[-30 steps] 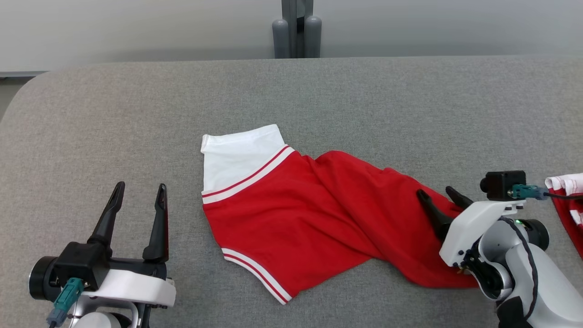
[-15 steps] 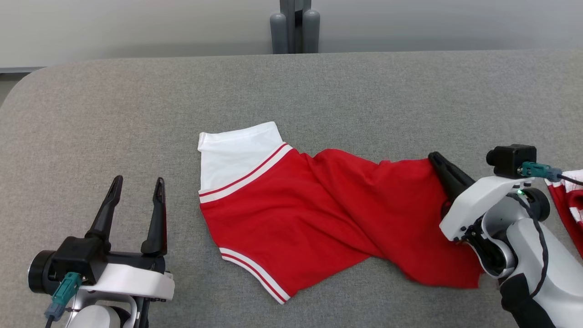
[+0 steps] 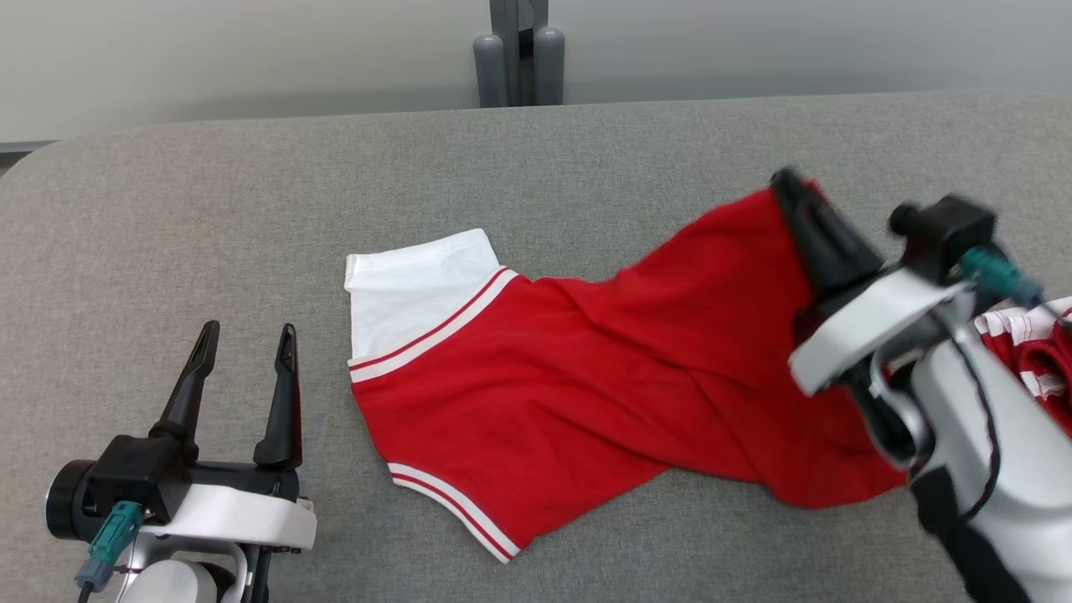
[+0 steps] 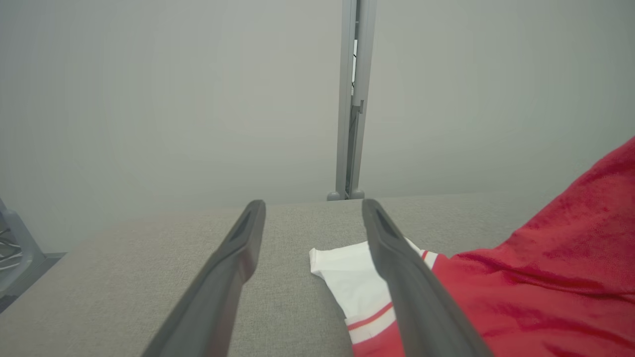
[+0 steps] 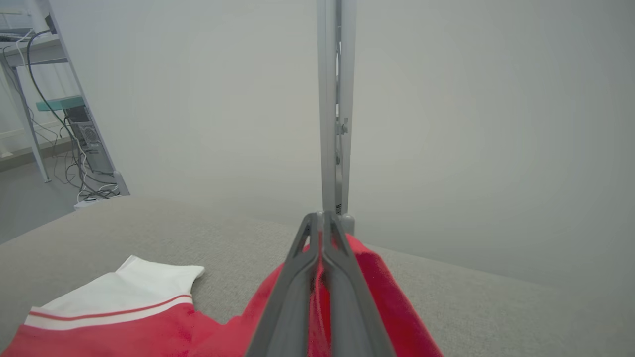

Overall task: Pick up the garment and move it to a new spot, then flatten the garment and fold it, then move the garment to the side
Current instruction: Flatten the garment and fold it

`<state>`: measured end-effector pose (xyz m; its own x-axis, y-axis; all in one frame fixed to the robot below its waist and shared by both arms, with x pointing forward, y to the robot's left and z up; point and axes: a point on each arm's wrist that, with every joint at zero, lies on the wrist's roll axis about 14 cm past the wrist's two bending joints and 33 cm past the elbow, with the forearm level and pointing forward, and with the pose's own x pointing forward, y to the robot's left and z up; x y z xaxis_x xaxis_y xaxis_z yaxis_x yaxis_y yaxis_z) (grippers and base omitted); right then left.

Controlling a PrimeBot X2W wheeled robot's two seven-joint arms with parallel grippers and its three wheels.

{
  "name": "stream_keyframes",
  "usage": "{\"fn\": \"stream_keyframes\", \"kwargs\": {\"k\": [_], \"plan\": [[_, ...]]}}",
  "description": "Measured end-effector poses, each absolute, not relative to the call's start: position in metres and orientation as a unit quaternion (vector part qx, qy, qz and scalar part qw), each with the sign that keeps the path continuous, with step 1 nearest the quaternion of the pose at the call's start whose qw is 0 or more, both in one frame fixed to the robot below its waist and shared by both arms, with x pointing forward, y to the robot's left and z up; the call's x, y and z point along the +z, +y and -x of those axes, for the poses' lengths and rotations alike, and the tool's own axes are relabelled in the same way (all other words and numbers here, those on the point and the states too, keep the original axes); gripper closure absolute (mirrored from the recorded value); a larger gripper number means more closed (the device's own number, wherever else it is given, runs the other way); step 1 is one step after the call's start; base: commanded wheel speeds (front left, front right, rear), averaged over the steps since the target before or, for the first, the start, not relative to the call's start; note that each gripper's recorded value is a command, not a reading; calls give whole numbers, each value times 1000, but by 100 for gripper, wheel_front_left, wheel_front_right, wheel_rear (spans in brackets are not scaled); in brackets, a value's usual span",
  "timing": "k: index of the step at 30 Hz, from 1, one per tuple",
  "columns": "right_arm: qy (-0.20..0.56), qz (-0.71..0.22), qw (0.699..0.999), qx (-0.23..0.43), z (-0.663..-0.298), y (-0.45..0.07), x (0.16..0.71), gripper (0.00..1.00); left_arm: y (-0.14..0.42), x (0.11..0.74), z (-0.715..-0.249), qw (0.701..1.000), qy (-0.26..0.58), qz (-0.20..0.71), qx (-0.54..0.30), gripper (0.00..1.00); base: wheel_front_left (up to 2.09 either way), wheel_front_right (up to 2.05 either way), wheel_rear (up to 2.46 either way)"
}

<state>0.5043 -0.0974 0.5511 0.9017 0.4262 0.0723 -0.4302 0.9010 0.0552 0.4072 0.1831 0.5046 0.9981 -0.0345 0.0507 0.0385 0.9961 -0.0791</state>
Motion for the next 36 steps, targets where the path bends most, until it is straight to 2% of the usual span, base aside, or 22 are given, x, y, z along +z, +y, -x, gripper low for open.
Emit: {"fn": "stream_keyframes", "kwargs": {"k": [4,9,12,15,18,21,22,23,24,30,36], "plan": [[71,-45,963,256,-455,-73,481,100,179,503,-409,998,-23,46,-21,0,0,0,0],[164,-94,959,210,-409,-95,420,100,175,500,-412,998,-19,47,-29,0,0,0,0],[165,-124,965,160,-400,-119,411,100,172,500,-413,998,-18,48,-34,0,0,0,0],[130,-150,973,119,-404,-138,424,100,171,502,-414,998,-19,45,-38,0,0,0,0],[111,-161,976,94,-405,-152,432,100,170,505,-413,998,-22,43,-42,0,0,0,0],[133,-167,973,88,-397,-152,423,100,170,507,-411,998,-23,43,-42,0,0,0,0],[140,-171,971,89,-394,-149,419,89,171,507,-410,998,-22,42,-41,0,0,0,0],[144,-175,970,89,-392,-146,417,67,172,507,-409,998,-22,42,-40,0,0,0,0],[144,-178,969,88,-390,-145,417,0,173,507,-408,998,-21,42,-38,0,0,0,0],[100,-196,974,48,-383,-168,436,0,183,508,-396,999,-20,40,-22,0,0,0,0],[-11,-154,988,-23,-382,-224,497,0,187,516,-389,999,-28,36,-15,0,0,0,0]]}}
